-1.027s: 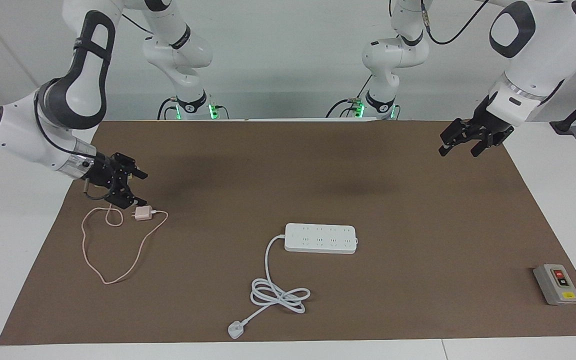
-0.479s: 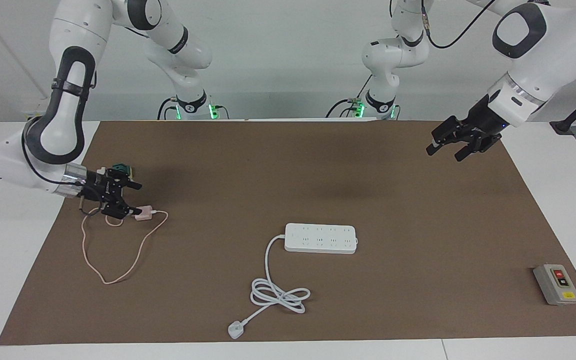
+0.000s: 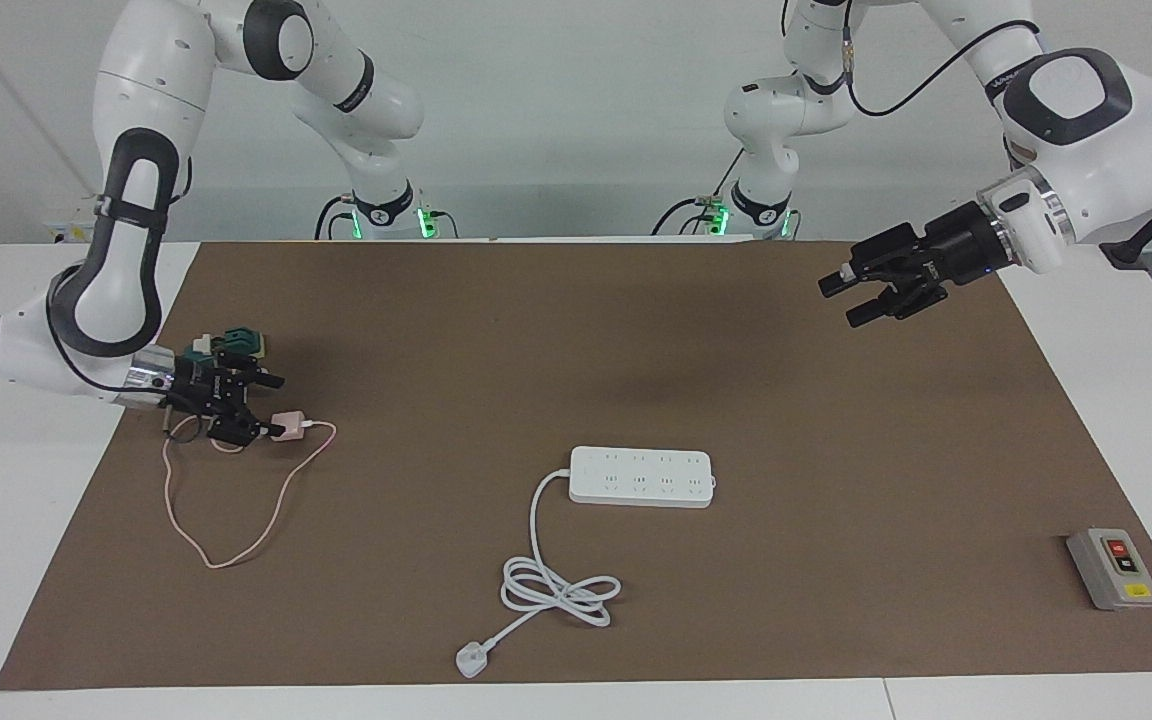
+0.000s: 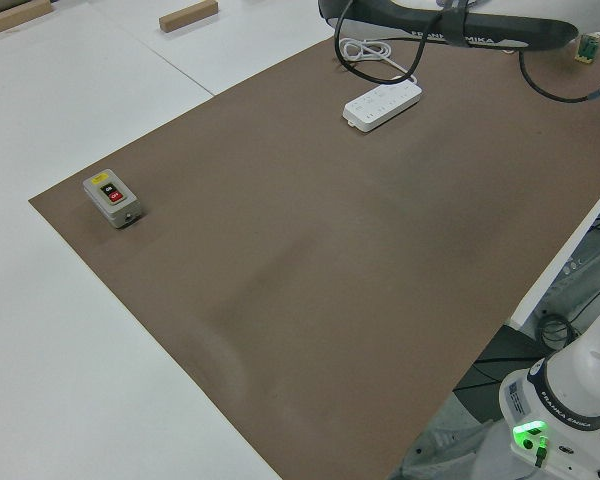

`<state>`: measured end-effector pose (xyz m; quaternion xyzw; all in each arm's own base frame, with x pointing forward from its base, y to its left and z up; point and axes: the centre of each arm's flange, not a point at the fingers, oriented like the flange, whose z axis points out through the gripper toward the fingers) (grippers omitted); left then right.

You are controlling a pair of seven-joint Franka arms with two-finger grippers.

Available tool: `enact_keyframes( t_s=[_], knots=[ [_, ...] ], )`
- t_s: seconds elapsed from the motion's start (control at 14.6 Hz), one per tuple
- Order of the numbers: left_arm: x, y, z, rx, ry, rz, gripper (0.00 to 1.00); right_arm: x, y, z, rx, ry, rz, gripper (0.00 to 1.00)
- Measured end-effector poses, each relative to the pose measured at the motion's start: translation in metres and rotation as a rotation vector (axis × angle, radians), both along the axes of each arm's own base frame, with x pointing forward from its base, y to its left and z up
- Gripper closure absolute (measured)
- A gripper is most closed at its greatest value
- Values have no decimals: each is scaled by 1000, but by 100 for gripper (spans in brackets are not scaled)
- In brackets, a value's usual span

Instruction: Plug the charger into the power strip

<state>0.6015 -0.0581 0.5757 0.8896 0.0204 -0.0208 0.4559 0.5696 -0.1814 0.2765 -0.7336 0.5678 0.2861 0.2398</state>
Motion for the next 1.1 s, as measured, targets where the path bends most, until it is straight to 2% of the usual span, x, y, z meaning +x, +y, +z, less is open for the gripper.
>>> enact_keyframes(
  t_s=[0.21, 0.27, 0.62, 0.82, 1.1],
  knots=[
    [16, 10, -60, -241, -1, -22, 0, 1, -1, -6, 24, 2, -23, 0],
    [20, 13, -83, -288, -5, -30, 0, 1, -3, -10, 25, 6, -26, 0],
    [25, 3, -146, -441, -73, -57, 0, 6, -15, -31, 38, 8, -17, 0],
    [26, -21, -175, -484, -115, -97, 0, 9, -19, -34, 45, 10, -12, 0],
    [14, -65, -200, -561, -138, -112, 0, 9, -18, -37, 49, 5, -2, 0]
  ],
)
